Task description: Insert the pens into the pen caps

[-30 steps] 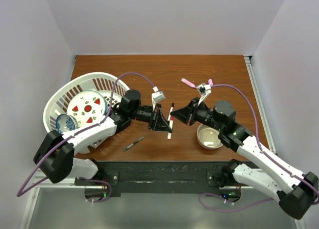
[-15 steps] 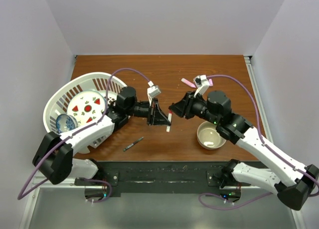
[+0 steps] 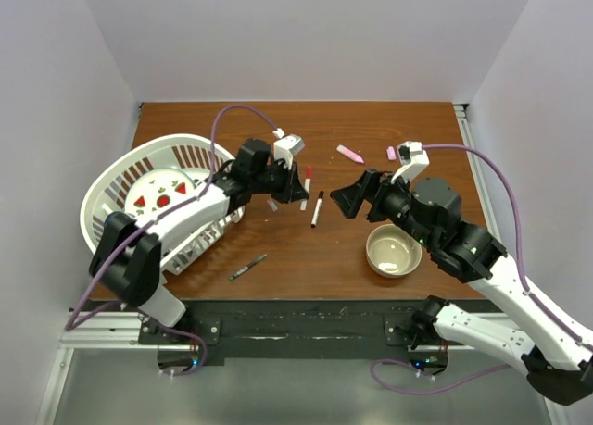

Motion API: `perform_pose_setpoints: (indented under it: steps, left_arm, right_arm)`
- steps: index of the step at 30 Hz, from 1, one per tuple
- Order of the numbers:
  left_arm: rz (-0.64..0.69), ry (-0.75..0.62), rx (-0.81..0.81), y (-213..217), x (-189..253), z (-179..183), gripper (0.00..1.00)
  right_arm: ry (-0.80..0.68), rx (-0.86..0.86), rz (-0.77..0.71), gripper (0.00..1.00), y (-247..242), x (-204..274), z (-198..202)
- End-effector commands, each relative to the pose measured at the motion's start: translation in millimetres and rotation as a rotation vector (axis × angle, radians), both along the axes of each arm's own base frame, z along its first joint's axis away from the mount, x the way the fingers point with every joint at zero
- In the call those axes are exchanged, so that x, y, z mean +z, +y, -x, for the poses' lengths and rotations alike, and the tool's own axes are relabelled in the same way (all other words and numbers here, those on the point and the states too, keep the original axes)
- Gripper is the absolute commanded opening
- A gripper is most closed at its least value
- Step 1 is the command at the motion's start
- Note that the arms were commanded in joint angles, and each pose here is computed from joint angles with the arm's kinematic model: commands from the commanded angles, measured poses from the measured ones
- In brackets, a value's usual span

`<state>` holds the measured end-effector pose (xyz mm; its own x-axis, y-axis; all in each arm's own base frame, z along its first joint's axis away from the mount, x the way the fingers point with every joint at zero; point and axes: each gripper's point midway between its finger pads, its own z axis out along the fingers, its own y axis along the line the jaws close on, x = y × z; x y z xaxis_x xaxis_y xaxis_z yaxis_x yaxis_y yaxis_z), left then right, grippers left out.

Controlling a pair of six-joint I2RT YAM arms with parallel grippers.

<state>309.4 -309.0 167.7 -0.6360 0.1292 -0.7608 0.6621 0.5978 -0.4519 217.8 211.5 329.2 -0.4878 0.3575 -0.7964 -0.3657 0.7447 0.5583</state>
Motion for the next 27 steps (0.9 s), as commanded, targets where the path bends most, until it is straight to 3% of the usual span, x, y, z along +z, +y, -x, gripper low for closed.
perform_pose_setpoints:
  steps: [1, 9, 13, 16, 27]
  left_arm:
    - [-0.200, 0.054, 0.101, 14.4, -34.5, -30.7, 0.00]
    - [-0.328, 0.220, 0.187, 10.0, -95.8, -52.2, 0.00]
    - [-0.374, 0.283, 0.201, 11.6, -117.6, -48.7, 0.06]
    - [-0.372, 0.304, 0.193, 7.8, -125.3, -47.0, 0.14]
    - [-0.355, 0.344, 0.169, -0.2, -126.5, -42.0, 0.25]
  right_arm:
    - [0.040, -0.128, 0.093, 0.98, -28.0, -28.4, -4.8]
    - [0.024, -0.154, 0.144, 0.98, -44.8, -36.3, 0.7]
    - [0.041, -0.165, 0.171, 0.98, -47.6, -42.2, 0.0]
    - [0.050, -0.153, 0.191, 0.99, -46.0, -45.8, 0.3]
    - [0.060, -0.106, 0.270, 0.98, -39.2, -59.5, -2.7]
